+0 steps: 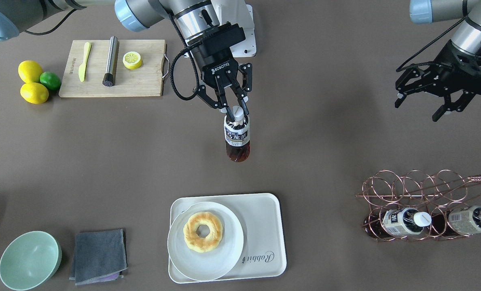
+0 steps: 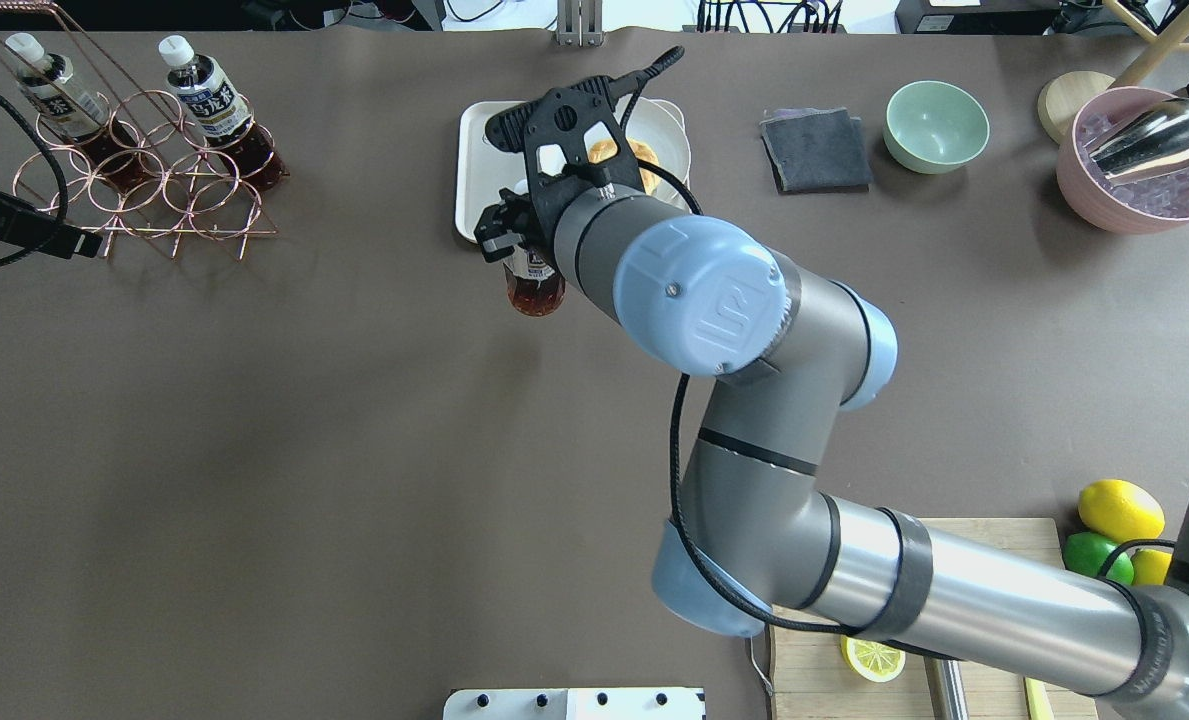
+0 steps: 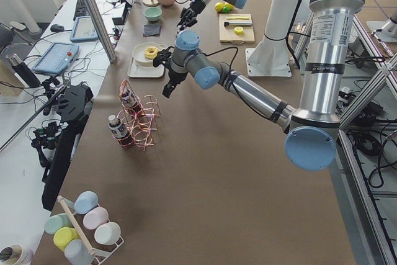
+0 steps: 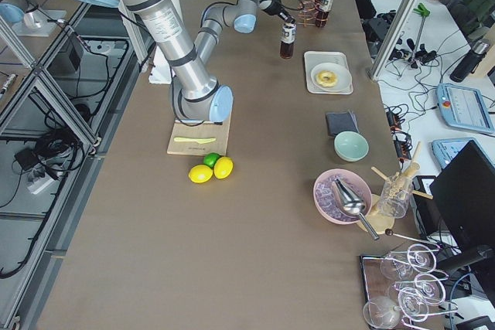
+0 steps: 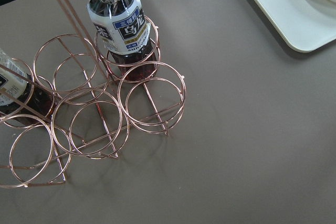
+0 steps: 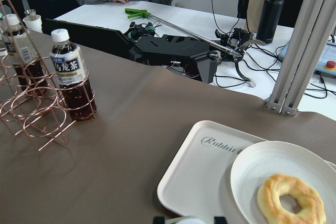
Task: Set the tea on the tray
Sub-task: 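Carry the bottle with the right gripper onto the white tray beside the bowl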
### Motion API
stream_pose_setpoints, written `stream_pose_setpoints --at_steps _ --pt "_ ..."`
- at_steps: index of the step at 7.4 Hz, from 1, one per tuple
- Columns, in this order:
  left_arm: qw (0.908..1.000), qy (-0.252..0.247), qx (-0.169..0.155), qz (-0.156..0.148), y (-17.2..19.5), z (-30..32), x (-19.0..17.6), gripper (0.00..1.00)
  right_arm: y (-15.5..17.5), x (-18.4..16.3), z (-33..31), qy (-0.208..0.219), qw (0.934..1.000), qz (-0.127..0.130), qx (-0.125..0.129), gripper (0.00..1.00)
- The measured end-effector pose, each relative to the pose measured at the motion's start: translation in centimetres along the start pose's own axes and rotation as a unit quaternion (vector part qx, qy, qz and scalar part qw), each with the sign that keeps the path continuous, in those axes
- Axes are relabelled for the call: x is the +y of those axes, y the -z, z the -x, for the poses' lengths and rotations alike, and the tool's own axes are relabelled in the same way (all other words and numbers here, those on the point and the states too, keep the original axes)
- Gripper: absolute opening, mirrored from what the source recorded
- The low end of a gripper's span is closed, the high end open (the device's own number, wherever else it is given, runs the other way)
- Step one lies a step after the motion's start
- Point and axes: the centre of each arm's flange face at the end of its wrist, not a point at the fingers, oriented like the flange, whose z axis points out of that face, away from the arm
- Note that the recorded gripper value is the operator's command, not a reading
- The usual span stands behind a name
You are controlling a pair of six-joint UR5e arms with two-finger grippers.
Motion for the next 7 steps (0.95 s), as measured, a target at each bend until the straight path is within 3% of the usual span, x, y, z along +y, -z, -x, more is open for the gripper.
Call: stream_pose_setpoints --at_steps 4,7 --pt "0.9938 0.095 -0.011 0.055 1.3 6.4 1.1 0.99 -9.1 -7.0 1.0 -0.043 0.9973 0.014 0.057 0.00" --pt "0.9906 0.117 -0.019 0.068 1.4 7.9 1.9 0.99 -13.3 -10.0 0.5 -0.056 0.9941 0.025 0.089 0.00"
